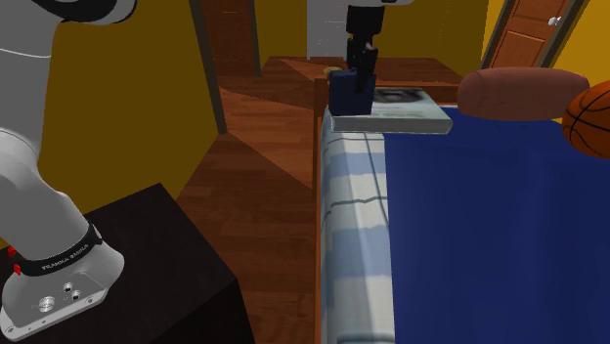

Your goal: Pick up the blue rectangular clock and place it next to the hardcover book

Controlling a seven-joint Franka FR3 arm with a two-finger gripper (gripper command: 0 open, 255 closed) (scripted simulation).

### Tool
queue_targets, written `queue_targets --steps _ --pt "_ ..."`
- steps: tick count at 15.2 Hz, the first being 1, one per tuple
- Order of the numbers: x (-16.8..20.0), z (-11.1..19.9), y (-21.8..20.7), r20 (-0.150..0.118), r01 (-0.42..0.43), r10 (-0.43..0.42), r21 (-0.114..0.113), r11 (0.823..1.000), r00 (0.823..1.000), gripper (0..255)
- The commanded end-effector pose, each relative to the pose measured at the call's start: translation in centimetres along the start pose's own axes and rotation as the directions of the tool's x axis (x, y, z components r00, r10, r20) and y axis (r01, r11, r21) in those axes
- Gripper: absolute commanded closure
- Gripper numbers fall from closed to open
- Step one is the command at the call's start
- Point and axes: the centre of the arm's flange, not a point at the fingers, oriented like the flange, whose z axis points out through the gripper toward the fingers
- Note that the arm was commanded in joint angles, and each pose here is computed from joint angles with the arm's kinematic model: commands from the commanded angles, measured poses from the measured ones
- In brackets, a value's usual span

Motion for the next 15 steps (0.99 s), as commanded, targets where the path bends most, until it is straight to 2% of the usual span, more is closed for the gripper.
queue_targets --steps 1,10,15 --pt "-0.4 -0.2 -2.5 0.0 -0.001 0.001 0.0 1.0 1.0 255" --pt "-2.6 -0.4 -14.2 0.0 -0.001 0.001 0.0 1.0 1.0 255" --pt "-2.6 1.7 -14.4 0.0 -0.001 0.001 0.0 1.0 1.0 255"
